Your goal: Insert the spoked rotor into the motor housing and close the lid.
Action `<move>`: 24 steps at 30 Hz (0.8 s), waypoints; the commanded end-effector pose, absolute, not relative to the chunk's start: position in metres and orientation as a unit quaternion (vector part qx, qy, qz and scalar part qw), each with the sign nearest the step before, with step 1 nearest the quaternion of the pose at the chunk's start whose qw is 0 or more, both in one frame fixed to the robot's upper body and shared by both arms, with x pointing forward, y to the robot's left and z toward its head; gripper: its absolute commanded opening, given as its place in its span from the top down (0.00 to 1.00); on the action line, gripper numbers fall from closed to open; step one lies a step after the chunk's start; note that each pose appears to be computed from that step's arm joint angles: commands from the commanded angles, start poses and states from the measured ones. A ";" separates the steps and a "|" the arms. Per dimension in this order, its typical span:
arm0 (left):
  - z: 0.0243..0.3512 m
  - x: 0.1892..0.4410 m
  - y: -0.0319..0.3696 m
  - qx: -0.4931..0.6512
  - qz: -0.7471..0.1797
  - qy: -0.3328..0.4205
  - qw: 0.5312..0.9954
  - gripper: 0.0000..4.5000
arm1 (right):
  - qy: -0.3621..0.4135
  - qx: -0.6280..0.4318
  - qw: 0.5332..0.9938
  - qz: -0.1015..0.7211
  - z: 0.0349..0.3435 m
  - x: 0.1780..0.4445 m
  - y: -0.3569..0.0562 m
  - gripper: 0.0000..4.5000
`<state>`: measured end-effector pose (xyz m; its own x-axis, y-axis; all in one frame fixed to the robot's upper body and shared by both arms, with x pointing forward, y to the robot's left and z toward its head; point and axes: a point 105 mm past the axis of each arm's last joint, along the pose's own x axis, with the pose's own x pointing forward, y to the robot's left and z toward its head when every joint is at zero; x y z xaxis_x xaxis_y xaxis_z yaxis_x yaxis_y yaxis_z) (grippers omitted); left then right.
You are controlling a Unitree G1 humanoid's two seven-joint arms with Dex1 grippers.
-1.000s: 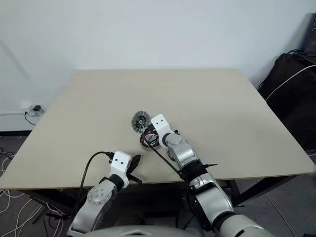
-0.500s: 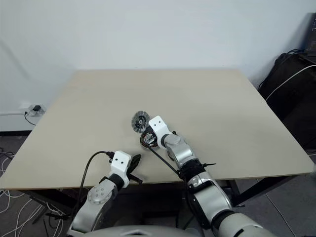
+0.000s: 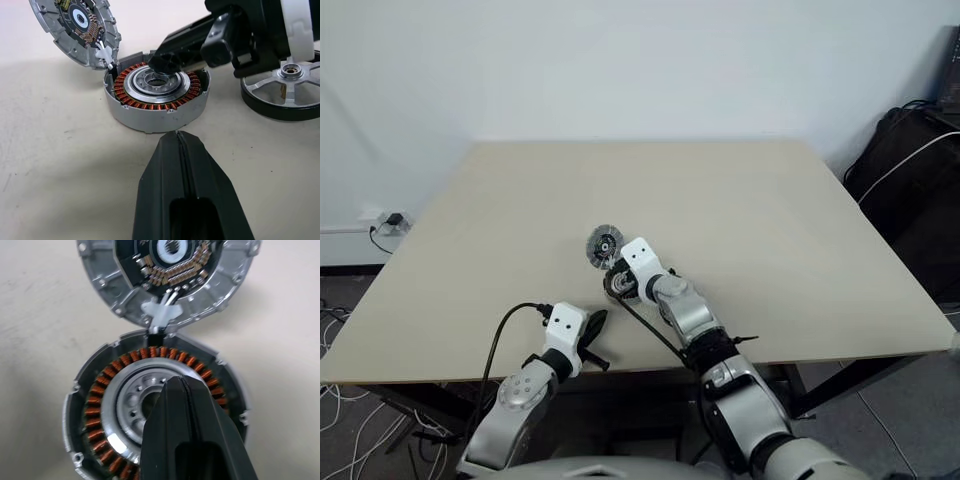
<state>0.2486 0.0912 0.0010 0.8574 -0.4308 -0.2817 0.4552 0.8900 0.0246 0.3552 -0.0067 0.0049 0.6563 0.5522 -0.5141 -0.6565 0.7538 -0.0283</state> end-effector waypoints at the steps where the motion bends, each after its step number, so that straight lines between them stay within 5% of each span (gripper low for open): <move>1: 0.012 0.253 0.090 0.041 -0.229 0.114 0.966 1.00 | 0.219 -0.098 0.906 0.348 0.019 0.356 0.003 1.00; 14: 0.011 0.250 0.092 0.042 -0.226 0.117 0.966 1.00 | 0.132 -0.048 0.927 0.349 0.058 0.363 0.006 1.00; 24: 0.012 0.253 0.090 0.043 -0.233 0.115 0.965 1.00 | 0.174 -0.127 0.931 0.295 0.036 0.367 -0.024 1.00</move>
<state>0.2478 0.0923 0.0001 0.8568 -0.4291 -0.2859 0.4543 0.8905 0.0249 0.3634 -0.0266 0.0268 0.7518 0.5103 -0.4176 -0.5965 0.7962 -0.1011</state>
